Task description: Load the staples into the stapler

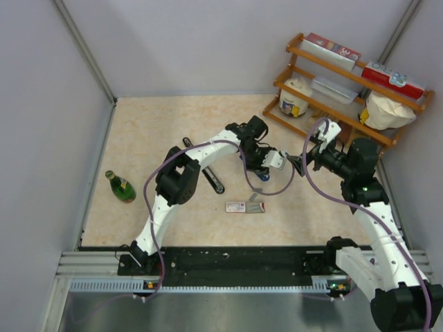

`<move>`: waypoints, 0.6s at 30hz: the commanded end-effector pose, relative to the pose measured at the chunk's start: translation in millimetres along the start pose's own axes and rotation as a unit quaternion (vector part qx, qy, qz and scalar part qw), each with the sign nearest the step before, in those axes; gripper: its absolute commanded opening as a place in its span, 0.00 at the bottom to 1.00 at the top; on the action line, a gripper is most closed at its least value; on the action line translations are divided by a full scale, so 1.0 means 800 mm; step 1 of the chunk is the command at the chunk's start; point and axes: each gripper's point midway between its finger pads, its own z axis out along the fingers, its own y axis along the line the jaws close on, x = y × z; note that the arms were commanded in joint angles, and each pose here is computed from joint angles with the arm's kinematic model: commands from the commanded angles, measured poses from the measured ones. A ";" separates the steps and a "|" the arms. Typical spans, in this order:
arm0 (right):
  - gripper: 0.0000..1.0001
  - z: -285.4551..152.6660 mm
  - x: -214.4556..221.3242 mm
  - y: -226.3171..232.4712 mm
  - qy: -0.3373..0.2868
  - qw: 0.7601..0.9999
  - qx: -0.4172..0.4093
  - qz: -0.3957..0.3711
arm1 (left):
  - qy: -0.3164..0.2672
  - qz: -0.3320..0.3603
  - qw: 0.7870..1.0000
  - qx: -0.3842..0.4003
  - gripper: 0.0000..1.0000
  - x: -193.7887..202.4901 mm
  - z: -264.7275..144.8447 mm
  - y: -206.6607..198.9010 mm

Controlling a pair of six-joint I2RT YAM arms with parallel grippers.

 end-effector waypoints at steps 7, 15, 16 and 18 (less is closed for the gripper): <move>0.99 0.003 -0.004 -0.007 -0.011 1.000 0.002 -0.015 | -0.015 -0.007 1.000 -0.004 0.44 -0.008 0.006 0.008; 0.99 0.003 -0.004 -0.006 -0.011 1.000 -0.001 -0.013 | -0.014 -0.027 0.999 -0.017 0.28 -0.009 0.004 0.013; 0.99 0.004 -0.003 -0.006 -0.011 1.000 -0.001 -0.013 | -0.015 -0.030 0.999 -0.020 0.24 -0.011 0.003 0.014; 0.99 0.003 -0.004 -0.006 -0.012 1.000 -0.001 -0.014 | -0.018 -0.041 0.999 -0.031 0.13 -0.014 -0.001 0.017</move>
